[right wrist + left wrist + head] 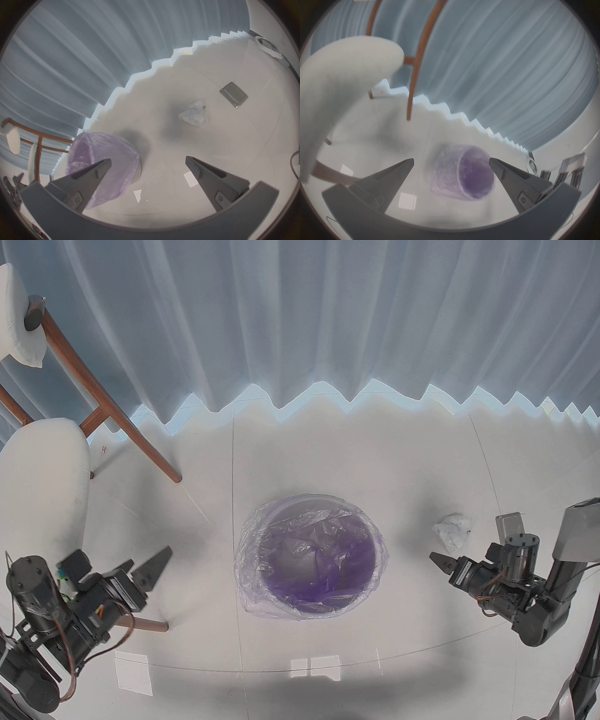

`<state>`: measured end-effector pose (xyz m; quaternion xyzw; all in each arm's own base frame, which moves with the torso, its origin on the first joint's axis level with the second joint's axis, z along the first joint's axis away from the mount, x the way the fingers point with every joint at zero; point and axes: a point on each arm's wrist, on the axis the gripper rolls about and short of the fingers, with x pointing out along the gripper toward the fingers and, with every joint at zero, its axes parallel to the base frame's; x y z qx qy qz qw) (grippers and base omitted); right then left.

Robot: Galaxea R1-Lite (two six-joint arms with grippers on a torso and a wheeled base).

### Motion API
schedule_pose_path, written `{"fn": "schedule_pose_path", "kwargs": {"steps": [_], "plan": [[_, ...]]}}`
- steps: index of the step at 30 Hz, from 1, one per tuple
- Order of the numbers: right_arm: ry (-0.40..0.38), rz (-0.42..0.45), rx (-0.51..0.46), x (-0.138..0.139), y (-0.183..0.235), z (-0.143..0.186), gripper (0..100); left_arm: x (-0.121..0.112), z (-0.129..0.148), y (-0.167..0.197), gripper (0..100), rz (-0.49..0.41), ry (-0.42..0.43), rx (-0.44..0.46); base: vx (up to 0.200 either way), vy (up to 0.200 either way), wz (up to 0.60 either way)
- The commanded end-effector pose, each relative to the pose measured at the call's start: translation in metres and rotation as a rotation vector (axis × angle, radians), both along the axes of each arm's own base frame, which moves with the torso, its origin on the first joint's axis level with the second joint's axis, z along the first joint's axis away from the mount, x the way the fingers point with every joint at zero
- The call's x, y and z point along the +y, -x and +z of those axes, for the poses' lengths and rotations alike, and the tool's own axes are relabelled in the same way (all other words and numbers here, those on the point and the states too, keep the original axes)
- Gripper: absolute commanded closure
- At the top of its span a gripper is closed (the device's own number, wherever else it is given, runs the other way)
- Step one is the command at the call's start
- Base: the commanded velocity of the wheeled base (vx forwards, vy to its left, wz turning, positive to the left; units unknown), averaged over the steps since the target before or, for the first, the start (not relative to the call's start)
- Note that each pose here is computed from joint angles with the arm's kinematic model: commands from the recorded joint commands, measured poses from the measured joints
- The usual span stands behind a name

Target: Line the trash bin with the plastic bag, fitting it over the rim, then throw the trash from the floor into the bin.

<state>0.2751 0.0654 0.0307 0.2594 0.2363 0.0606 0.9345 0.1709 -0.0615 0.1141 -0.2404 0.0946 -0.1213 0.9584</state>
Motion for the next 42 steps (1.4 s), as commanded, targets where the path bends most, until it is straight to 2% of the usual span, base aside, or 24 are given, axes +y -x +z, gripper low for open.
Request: {"fn": "schedule_pose_path", "kwargs": {"steps": [1,7,10,15,26,33,34,42], "plan": [[0.044,0.072,0.070,0.022,-0.055,-0.065,0,0.047,0.030,0.012,0,0.242,0.031,-0.176,0.000,0.000,0.00],[0.052,0.089,0.109,0.031,-0.079,-0.075,0,0.063,0.034,0.017,0,0.352,0.021,-0.203,0.000,0.000,0.00],[0.051,0.098,0.112,0.035,-0.088,-0.081,0,0.063,0.037,0.022,0,0.353,0.021,-0.221,0.000,0.000,0.00],[0.054,0.115,0.120,0.046,-0.100,-0.092,0,0.064,0.034,0.029,0,0.356,-0.043,-0.199,0.000,0.000,0.00],[0.045,0.123,0.106,0.054,-0.136,-0.086,0,0.063,0.036,0.034,0,0.350,-0.044,-0.208,0.000,0.000,0.00],[0.046,0.132,0.134,0.058,-0.150,-0.081,0,0.064,0.036,0.036,0,0.355,-0.045,-0.202,0.000,0.000,0.00],[0.050,0.134,0.140,0.058,-0.151,-0.080,100,0.064,0.036,0.036,0,0.355,-0.045,-0.201,0.000,0.000,0.00],[0.119,0.140,0.210,0.050,-0.162,-0.084,100,0.062,0.036,0.038,0,0.336,-0.046,-0.198,0.000,0.000,0.00]]}}
